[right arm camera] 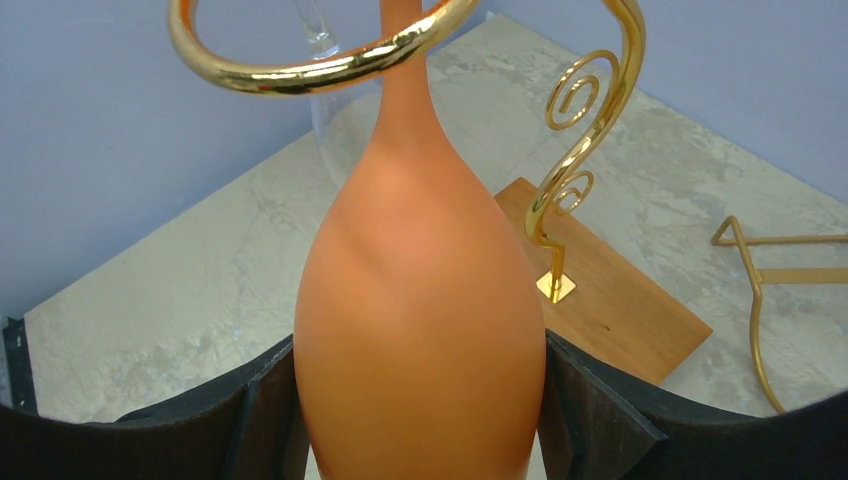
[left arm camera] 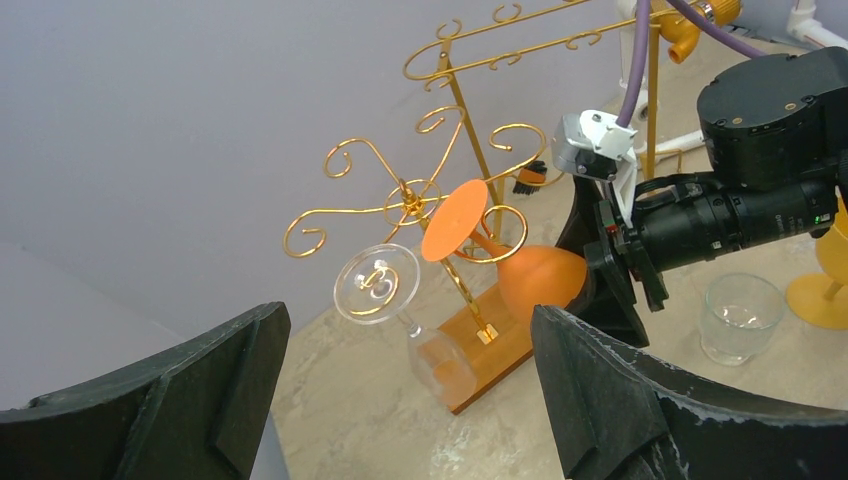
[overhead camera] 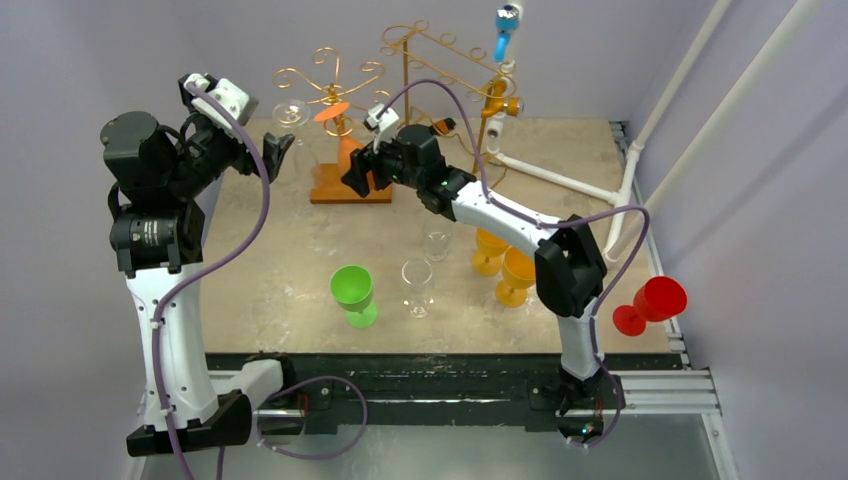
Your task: Place the wine glass upside down on the wine glass rack
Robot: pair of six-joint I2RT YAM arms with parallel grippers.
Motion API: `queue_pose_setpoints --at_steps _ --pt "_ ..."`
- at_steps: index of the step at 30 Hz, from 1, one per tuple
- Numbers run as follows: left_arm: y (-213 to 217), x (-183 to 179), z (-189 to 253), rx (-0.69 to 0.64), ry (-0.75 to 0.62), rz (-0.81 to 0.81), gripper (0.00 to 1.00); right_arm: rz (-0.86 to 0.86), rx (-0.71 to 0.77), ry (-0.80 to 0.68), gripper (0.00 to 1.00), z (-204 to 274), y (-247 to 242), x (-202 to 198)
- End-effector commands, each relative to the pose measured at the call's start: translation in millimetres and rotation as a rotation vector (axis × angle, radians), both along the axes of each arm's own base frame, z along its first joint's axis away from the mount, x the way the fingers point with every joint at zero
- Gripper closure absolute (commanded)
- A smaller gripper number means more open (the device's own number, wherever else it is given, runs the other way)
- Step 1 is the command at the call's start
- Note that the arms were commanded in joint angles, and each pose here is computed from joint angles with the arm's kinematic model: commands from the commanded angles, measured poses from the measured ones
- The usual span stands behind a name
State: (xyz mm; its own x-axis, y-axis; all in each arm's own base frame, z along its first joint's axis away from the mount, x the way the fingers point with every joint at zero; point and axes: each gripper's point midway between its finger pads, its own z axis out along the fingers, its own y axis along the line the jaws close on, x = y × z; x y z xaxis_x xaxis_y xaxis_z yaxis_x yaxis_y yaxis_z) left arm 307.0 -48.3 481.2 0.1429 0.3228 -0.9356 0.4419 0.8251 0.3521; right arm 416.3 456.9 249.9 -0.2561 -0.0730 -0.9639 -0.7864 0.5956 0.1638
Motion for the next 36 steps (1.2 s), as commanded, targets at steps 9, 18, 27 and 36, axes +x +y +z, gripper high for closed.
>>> queue_pose_setpoints --at_steps 9,18,27,36 --pt "0.2 2.9 3.8 -0.001 -0.028 0.002 0.00 0.037 0.128 -0.127 1.00 55.5 -7.0 -17.0" --pt "0.1 3.6 3.9 -0.003 -0.029 0.002 0.00 0.049 0.127 -0.143 1.00 51.6 -7.4 -20.4" --pt "-0.2 4.6 3.5 -0.005 -0.030 0.001 0.00 0.079 0.164 -0.195 1.00 40.9 0.8 -25.0" --pt "0.5 5.1 0.1 -0.001 -0.027 0.004 0.00 0.060 0.185 -0.282 1.00 42.6 1.7 -23.8"
